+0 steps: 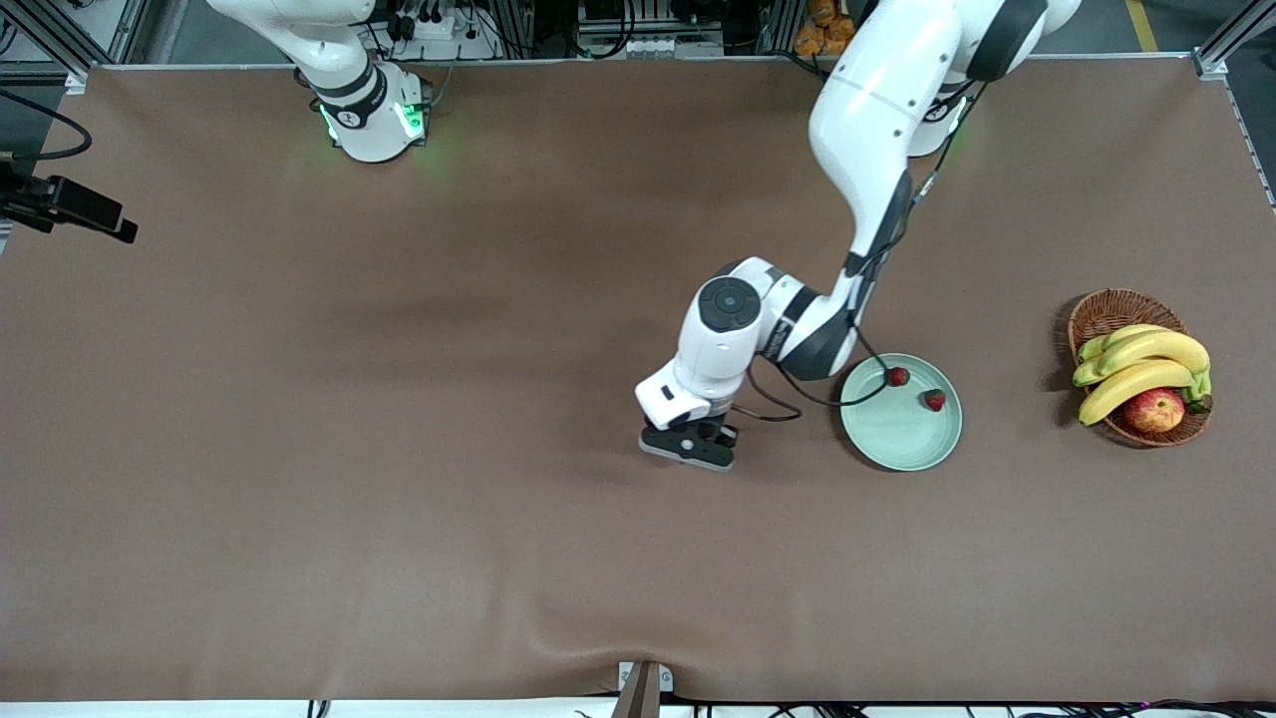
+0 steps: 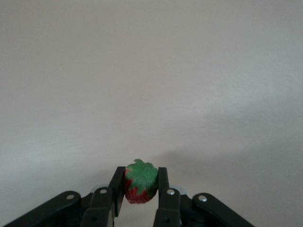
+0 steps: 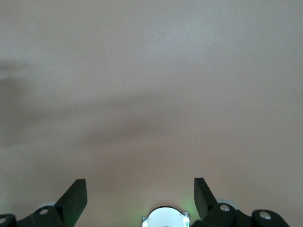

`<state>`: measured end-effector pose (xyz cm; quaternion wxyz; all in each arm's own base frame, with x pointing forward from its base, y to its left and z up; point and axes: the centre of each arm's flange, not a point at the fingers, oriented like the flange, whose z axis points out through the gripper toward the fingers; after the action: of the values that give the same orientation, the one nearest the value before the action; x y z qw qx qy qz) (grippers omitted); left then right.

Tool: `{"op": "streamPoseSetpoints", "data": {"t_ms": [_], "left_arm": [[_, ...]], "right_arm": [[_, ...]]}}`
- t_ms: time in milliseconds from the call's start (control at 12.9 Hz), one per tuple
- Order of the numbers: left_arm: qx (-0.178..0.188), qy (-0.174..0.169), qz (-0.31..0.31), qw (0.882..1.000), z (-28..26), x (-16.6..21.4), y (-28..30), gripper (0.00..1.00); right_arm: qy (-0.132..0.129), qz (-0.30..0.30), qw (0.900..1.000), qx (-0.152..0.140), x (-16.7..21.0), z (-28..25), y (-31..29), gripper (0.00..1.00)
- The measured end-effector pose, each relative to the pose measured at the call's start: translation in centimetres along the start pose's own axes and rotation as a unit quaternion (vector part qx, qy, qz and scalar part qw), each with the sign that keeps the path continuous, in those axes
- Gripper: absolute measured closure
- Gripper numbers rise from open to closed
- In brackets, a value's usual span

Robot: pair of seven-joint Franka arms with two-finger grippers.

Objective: Collect all strawberries into plate
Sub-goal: 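Carry the strawberry over the plate and open the left gripper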

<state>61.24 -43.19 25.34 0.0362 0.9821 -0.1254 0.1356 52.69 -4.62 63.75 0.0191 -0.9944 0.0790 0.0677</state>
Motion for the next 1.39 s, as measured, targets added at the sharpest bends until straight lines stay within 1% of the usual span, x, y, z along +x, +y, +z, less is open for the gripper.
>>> {"op": "streamPoseSetpoints", "data": {"t_ms": [155, 232, 386, 541, 695, 927, 1391], "left_arm": [[0.017, -0.024, -0.011, 1.000, -4.0, 0.5, -4.8, 0.68], [0.027, -0.043, -0.008, 0.999, -5.7, 0.4, -7.6, 0.68], [0.048, -0.099, -0.011, 0.994, -8.0, -0.4, -12.8, 0.68], [0.058, -0.145, -0.011, 0.988, -8.5, -1.2, -17.4, 0.68], [0.062, -0.174, -0.016, 0.983, -7.8, -2.0, -20.9, 0.68], [0.065, -0.200, -0.023, 0.977, -4.9, -3.4, -23.1, 0.68], [0.066, -0.216, -0.032, 0.974, 1.3, -5.2, -24.8, 0.68]], "right_arm": [[-0.001, -0.001, 1.000, 0.000, -0.1, 0.0, -0.1, 0.00], [-0.002, -0.001, 1.000, 0.000, -0.1, 0.0, -0.2, 0.00], [-0.005, -0.004, 1.000, 0.000, -0.2, 0.0, -0.4, 0.00], [-0.007, -0.009, 1.000, -0.001, -0.3, 0.0, -0.9, 0.00], [-0.007, -0.013, 1.000, -0.002, -0.4, 0.0, -1.3, 0.00], [-0.007, -0.014, 1.000, -0.002, -0.4, 0.0, -1.4, 0.00], [-0.007, -0.034, 0.999, -0.003, -0.4, 0.0, -1.4, 0.00]]}}
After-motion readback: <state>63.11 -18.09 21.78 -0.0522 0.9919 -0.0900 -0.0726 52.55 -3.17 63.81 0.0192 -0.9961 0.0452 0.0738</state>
